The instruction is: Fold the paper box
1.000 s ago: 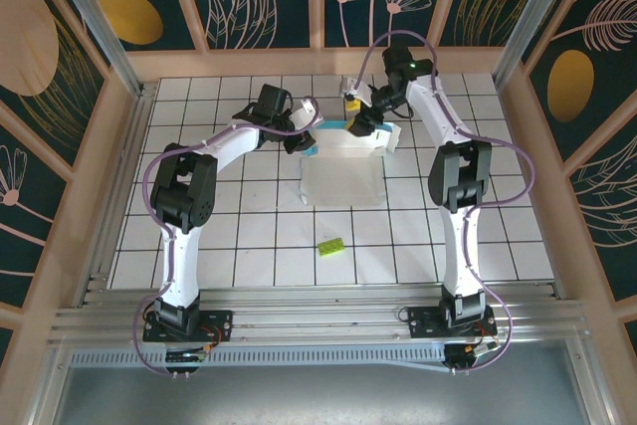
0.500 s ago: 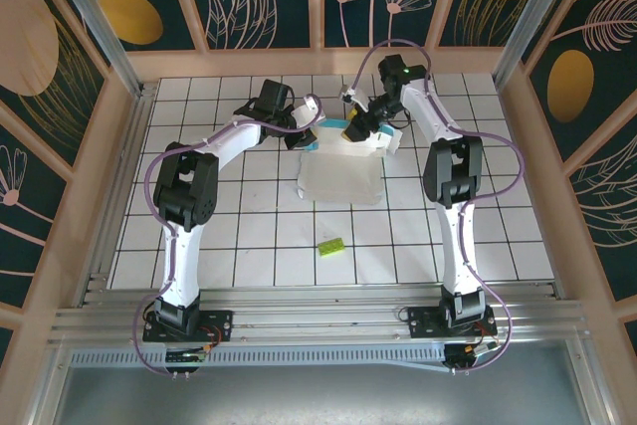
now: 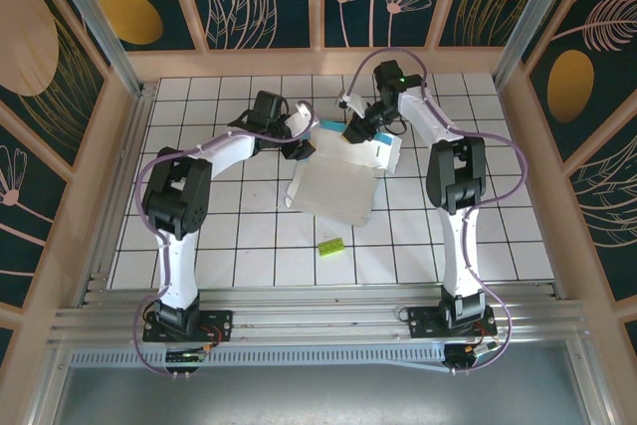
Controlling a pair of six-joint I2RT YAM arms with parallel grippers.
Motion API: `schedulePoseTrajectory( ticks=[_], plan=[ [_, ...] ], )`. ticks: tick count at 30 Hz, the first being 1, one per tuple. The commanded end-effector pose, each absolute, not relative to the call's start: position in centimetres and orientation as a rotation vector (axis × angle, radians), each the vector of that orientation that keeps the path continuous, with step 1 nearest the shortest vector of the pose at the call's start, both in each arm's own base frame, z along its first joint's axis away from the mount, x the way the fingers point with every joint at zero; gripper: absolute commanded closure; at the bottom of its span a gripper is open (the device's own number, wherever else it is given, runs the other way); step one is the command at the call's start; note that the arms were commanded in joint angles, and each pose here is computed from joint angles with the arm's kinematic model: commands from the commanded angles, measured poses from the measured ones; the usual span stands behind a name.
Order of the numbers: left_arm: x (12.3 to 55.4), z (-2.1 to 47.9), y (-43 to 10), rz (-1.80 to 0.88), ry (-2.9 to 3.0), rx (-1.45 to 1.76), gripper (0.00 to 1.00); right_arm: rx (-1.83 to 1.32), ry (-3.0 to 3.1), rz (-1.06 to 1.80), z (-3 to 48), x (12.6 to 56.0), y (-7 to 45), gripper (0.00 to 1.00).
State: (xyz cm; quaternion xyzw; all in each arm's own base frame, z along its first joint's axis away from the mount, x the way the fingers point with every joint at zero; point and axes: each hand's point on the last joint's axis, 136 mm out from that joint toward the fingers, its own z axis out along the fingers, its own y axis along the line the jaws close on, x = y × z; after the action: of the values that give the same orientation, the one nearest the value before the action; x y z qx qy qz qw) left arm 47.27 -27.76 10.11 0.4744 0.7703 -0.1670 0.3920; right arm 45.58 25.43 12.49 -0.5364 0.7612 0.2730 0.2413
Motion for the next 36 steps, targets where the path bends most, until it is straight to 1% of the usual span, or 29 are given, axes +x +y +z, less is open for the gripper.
schedulePoseTrajectory(
  ticks=[1, 5, 11, 13, 17, 20, 24, 28, 36],
  plan=[
    [48.0, 16.1, -27.0, -0.409, 1.893, 0.971, 0.39, -1.39, 2.046, 0.564, 15.5, 46.5, 25.6, 0.77],
    [47.0, 17.0, -25.0, -0.422, 1.936, 0.792, 0.39, -1.376, 2.0, 0.47, 16.1, 45.7, 25.6, 0.76],
    [47.1, 15.1, -22.3, -0.516, 2.036, 0.664, 0.41, -1.268, 1.996, 0.556, 17.1, 45.3, 25.6, 0.75],
    [46.8, 14.4, -22.3, -0.563, 2.048, 0.704, 0.41, -1.256, 2.01, 0.578, 16.5, 45.0, 25.7, 0.75],
    [45.2, 12.7, -23.7, -0.649, 2.026, 0.908, 0.41, -1.248, 2.026, 0.594, 15.5, 44.7, 25.7, 0.75],
    [45.8, 10.9, -23.4, -0.63, 2.064, 0.992, 0.42, -1.25, 2.035, 0.592, 15.2, 44.6, 25.6, 0.75],
    [46.3, 9.1, -23.8, -0.666, 2.066, 1.131, 0.47, -1.256, 2.054, 0.565, 14.7, 44.6, 25.2, 0.75],
    [46.5, 9.0, -24.8, -0.737, 2.026, 1.232, 0.49, -1.261, 2.06, 0.559, 14.6, 44.5, 25.1, 0.75],
    [48.7, 8.8, -25.4, -0.726, 2.028, 1.287, 0.54, -1.267, 2.042, 0.578, 15.0, 44.3, 25.5, 0.75]
  ],
)
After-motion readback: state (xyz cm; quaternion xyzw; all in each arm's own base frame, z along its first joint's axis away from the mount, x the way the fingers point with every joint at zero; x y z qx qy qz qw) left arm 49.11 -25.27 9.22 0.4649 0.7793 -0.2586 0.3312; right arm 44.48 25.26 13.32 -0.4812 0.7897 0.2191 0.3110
